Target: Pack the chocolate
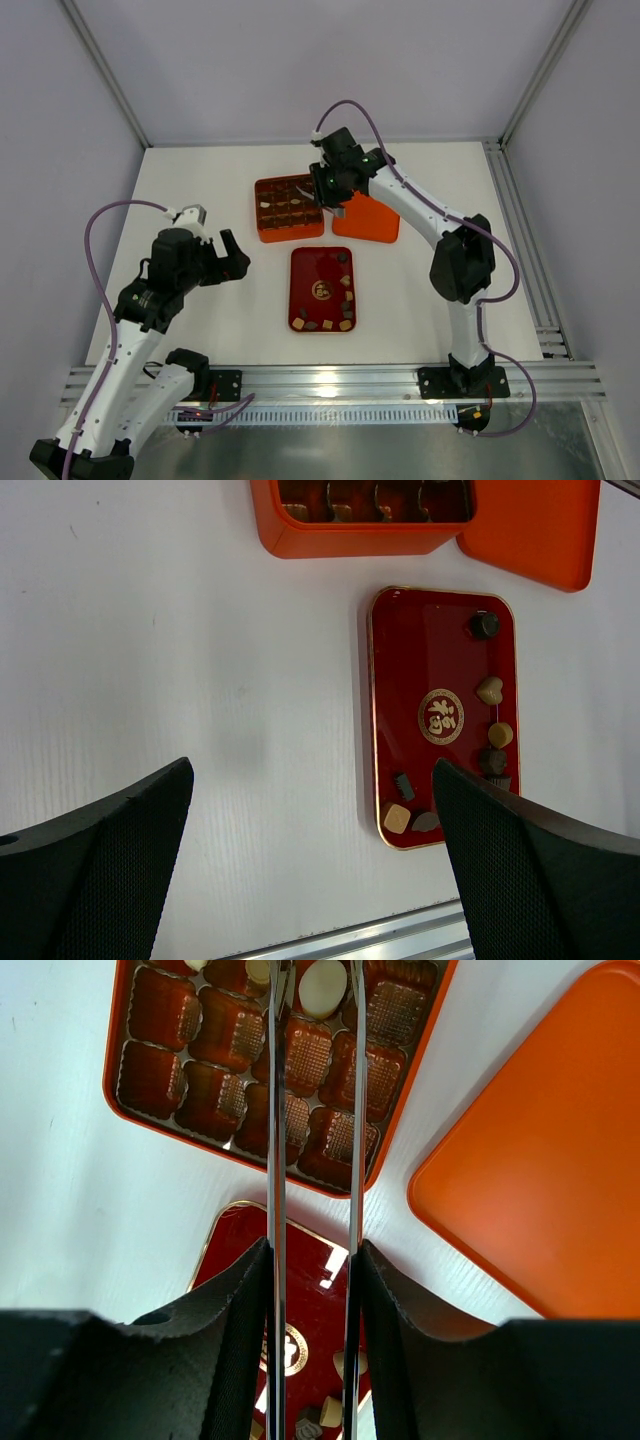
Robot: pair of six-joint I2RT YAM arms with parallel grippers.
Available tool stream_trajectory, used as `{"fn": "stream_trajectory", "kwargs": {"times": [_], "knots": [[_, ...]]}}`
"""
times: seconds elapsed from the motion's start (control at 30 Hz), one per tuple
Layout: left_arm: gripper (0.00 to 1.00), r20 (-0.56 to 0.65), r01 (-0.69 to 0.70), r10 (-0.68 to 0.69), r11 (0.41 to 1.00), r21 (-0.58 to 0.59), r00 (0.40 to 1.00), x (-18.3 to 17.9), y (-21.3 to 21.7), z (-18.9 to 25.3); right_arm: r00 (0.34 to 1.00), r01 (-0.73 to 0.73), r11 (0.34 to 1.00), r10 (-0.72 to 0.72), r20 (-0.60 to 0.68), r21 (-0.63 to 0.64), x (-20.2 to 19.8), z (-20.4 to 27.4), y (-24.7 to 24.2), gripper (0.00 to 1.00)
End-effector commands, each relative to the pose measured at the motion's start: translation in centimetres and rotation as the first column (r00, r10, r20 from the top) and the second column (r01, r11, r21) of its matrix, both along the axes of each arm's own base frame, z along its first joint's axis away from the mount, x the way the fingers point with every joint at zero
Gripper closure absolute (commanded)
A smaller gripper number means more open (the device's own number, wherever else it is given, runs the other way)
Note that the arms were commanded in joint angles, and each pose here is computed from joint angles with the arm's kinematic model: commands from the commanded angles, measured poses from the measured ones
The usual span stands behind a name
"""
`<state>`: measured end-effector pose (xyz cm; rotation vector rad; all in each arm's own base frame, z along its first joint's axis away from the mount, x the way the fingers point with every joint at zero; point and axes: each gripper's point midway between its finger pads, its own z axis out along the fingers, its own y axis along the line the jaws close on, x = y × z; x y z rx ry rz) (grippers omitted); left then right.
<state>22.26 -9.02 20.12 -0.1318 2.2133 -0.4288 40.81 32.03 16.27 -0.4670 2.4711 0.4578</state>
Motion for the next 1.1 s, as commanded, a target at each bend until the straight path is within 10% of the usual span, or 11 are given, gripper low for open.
{"fn": "stream_trajectory", "kwargs": {"times": [0.0, 0.47, 0.77, 1.07], "knots": [[0.00, 0.020, -0.006, 0.007, 1.000, -0.012, 1.000, 0.4, -0.1, 0.4, 0.993, 0.021, 0.997, -0.029, 0.112, 0.070, -0.1, 5.5, -0.5, 0.59], [0.00, 0.018, 0.008, -0.008, 1.000, -0.019, 1.000, 0.3, -0.4, 0.4, 0.957, 0.274, 0.956, -0.282, 0.073, 0.102, 0.6, 4.5, -12.7, 0.59], [0.00, 0.021, 0.023, -0.022, 0.999, -0.026, 1.000, 0.3, -0.7, 0.5, 0.772, 0.630, 0.773, -0.634, 0.043, 0.071, 0.7, 0.5, -28.2, 0.59], [0.00, 0.022, 0.035, -0.034, 0.999, -0.034, 0.999, 0.2, -0.9, 0.6, 0.669, 0.743, 0.668, -0.743, 0.035, -0.039, 1.3, -3.8, -33.5, 0.59]]}}
